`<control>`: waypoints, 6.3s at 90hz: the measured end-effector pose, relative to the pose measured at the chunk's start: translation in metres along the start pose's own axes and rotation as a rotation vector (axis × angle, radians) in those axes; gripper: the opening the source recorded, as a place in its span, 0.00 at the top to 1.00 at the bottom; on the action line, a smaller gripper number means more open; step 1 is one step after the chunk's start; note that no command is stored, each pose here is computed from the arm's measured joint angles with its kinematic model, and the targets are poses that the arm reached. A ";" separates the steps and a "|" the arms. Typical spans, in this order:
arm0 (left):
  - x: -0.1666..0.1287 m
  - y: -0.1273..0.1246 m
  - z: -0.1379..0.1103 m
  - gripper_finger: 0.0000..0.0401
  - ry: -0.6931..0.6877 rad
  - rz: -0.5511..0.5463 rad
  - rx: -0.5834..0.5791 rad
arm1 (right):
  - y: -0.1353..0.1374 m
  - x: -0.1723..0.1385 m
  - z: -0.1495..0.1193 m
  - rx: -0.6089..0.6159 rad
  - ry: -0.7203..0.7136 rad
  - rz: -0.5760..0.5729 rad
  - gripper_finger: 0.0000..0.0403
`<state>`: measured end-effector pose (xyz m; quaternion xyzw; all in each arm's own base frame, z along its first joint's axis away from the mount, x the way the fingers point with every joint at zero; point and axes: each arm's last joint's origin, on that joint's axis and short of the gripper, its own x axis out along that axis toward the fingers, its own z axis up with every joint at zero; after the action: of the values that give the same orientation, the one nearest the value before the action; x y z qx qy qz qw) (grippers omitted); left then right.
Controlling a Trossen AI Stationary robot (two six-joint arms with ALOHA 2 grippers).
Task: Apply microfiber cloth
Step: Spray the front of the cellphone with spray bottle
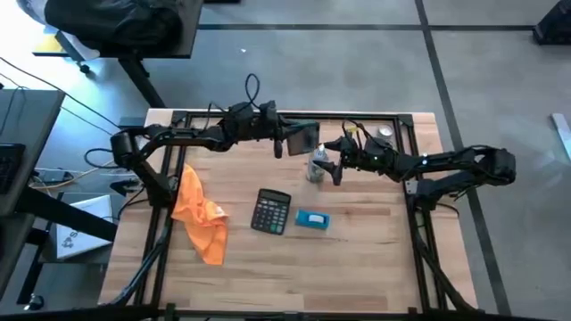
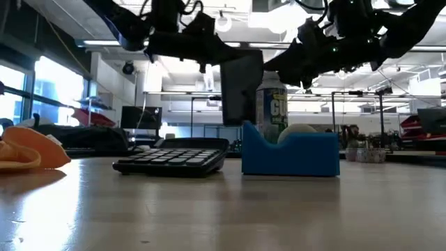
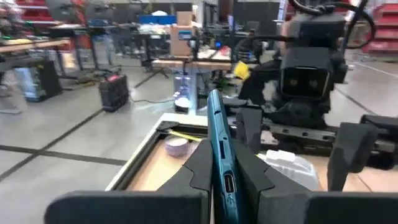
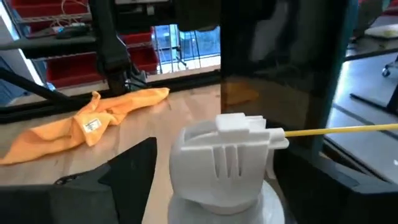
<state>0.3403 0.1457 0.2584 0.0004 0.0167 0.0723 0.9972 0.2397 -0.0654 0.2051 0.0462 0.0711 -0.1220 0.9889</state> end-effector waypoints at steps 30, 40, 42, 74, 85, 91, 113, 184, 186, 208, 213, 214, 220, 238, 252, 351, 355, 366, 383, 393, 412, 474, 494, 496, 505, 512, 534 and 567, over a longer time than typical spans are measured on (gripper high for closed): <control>0.003 0.036 0.009 0.98 -0.029 0.059 0.086 | 0.004 0.000 0.001 0.000 -0.008 0.022 0.52; -0.002 0.052 0.015 0.98 -0.041 0.098 0.126 | 0.004 0.000 0.001 0.002 -0.008 0.022 0.52; -0.001 0.056 0.016 0.98 -0.044 0.097 0.137 | 0.004 0.000 0.001 0.005 -0.008 0.023 0.52; 0.040 0.081 0.005 0.98 -0.052 -0.105 0.088 | 0.005 0.000 0.000 0.128 -0.001 0.038 0.52; 0.053 0.080 0.003 0.98 -0.063 -0.161 0.094 | 0.006 0.000 0.000 0.139 0.011 0.075 0.52; 0.057 0.079 0.004 0.98 -0.068 -0.173 0.095 | 0.006 0.000 0.000 0.140 0.019 0.096 0.52; 0.058 0.083 0.017 0.98 -0.102 -0.163 0.115 | 0.007 0.000 -0.001 0.144 0.026 0.107 0.52; 0.058 0.083 0.016 0.98 -0.096 -0.165 0.112 | 0.010 0.000 -0.008 0.161 0.086 0.125 0.26; 0.058 0.083 0.016 0.98 -0.096 -0.164 0.112 | 0.010 0.000 -0.008 0.160 0.084 0.123 0.27; 0.058 0.083 0.016 0.98 -0.097 -0.164 0.114 | 0.011 0.000 -0.002 0.144 0.021 0.128 0.35; 0.058 0.083 0.016 0.98 -0.099 -0.164 0.116 | 0.011 0.000 -0.002 0.133 0.021 0.128 0.35; 0.058 0.083 0.016 0.98 -0.100 -0.164 0.117 | 0.011 0.000 -0.002 0.131 0.022 0.128 0.35; 0.058 0.083 0.017 0.98 -0.108 -0.164 0.121 | 0.011 0.000 -0.002 0.128 0.027 0.128 0.36; 0.060 0.082 0.021 0.98 -0.121 -0.168 0.122 | 0.011 0.000 -0.002 0.113 0.020 0.128 0.53; 0.056 0.091 0.027 0.98 -0.123 -0.180 -0.032 | 0.011 0.000 -0.001 0.111 0.019 0.129 0.56; 0.049 0.112 0.033 0.98 -0.077 -0.172 -0.240 | 0.011 0.000 0.001 0.310 0.009 0.116 0.48; 0.049 0.112 0.033 0.98 -0.078 -0.173 -0.240 | 0.011 0.000 0.001 0.307 0.008 0.117 0.49; 0.049 0.112 0.033 0.98 -0.075 -0.172 -0.241 | 0.012 0.000 0.001 0.281 0.011 0.137 0.48; 0.049 0.112 0.033 0.98 -0.076 -0.172 -0.232 | 0.012 0.000 0.000 0.280 0.022 0.161 0.42; 0.049 0.112 0.033 0.98 -0.078 -0.172 -0.223 | 0.012 0.000 0.000 0.260 0.024 0.163 0.39; 0.049 0.112 0.033 0.98 -0.078 -0.171 -0.215 | 0.013 0.001 -0.001 0.221 0.023 0.171 0.38; 0.049 0.112 0.033 0.98 -0.075 -0.171 -0.217 | 0.011 0.001 0.000 0.229 0.021 0.120 0.63; 0.049 0.112 0.032 0.98 -0.075 -0.170 -0.217 | 0.010 0.001 -0.004 0.190 0.066 0.183 0.39; 0.049 0.112 0.033 0.98 -0.075 -0.170 -0.217 | 0.009 0.001 -0.004 0.192 0.077 0.187 0.36; 0.048 0.113 0.033 0.98 -0.075 -0.170 -0.216 | 0.006 0.005 0.006 0.179 0.079 0.221 0.24; 0.047 0.114 0.033 0.98 -0.073 -0.183 -0.215 | 0.004 0.006 0.008 0.145 0.108 0.235 0.16; 0.045 0.117 0.032 0.98 -0.069 -0.212 -0.212 | -0.007 0.010 0.022 0.040 0.157 0.286 0.11; 0.044 0.118 0.030 0.98 -0.059 -0.167 -0.207 | -0.028 0.028 0.009 0.040 0.145 0.454 0.14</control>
<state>0.3683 0.2691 0.2875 -0.1016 -0.0202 -0.0095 0.9946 0.2611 -0.1000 0.2077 0.0893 0.1272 0.1055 0.9822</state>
